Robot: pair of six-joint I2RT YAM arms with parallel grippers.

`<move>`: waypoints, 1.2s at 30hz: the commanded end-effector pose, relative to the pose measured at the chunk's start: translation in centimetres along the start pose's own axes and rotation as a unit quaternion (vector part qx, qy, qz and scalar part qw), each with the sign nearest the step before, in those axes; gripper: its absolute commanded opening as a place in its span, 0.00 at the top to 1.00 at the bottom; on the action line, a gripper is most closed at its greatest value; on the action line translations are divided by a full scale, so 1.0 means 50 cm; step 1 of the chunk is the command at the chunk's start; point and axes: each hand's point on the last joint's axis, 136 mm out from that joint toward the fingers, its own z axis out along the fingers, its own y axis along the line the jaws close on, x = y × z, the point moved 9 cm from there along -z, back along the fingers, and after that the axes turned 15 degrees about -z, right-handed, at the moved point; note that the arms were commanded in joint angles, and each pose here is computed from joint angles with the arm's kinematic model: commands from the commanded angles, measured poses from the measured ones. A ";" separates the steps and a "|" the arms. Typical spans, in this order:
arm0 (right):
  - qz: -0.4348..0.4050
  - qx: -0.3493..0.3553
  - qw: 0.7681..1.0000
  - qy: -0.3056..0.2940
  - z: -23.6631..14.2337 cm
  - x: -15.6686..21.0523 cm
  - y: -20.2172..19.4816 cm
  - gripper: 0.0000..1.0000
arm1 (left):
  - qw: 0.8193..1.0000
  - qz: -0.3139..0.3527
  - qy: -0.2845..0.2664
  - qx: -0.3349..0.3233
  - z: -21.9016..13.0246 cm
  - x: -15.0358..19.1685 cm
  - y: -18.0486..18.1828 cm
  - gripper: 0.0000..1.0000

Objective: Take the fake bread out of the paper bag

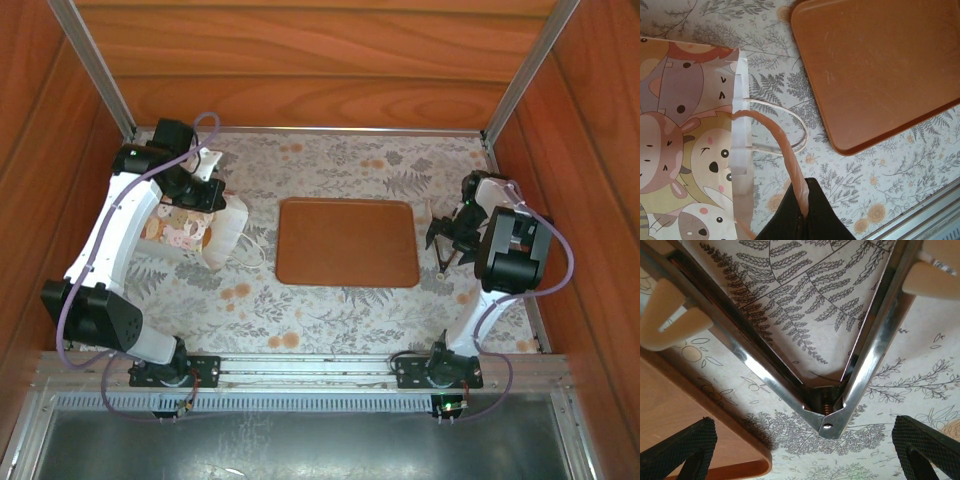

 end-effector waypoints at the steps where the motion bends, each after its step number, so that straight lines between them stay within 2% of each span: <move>1: -0.013 0.013 1.000 0.020 -0.001 0.001 -0.009 0.03 | 1.000 0.001 -0.011 0.017 -0.015 0.009 -0.011 1.00; 6: -0.027 0.001 1.000 -0.001 0.013 -0.024 -0.006 0.05 | 1.000 0.004 -0.014 0.016 -0.015 0.005 -0.012 1.00; 11: -0.038 0.033 0.999 -0.005 0.017 -0.041 -0.017 0.09 | 1.000 0.006 -0.021 0.011 -0.020 0.005 -0.012 1.00; 15: -0.080 0.001 0.996 -0.042 0.015 -0.044 -0.005 0.13 | 1.000 0.009 -0.025 0.006 -0.025 0.009 -0.011 1.00; 20: -0.085 0.013 0.995 -0.044 0.027 -0.052 -0.008 0.15 | 1.000 0.006 -0.026 0.008 -0.025 0.008 -0.011 1.00; 26: -0.075 0.048 0.996 -0.016 0.046 -0.055 -0.020 0.13 | 1.000 0.012 -0.027 -0.004 -0.024 0.013 -0.005 1.00; 33: -0.070 0.015 0.997 0.001 0.057 -0.069 -0.012 0.12 | 1.000 0.014 -0.028 -0.001 -0.025 0.013 -0.006 1.00; 36: -0.073 0.023 0.997 -0.006 0.061 -0.075 -0.016 0.12 | 0.999 0.016 -0.032 0.000 -0.029 0.012 -0.008 1.00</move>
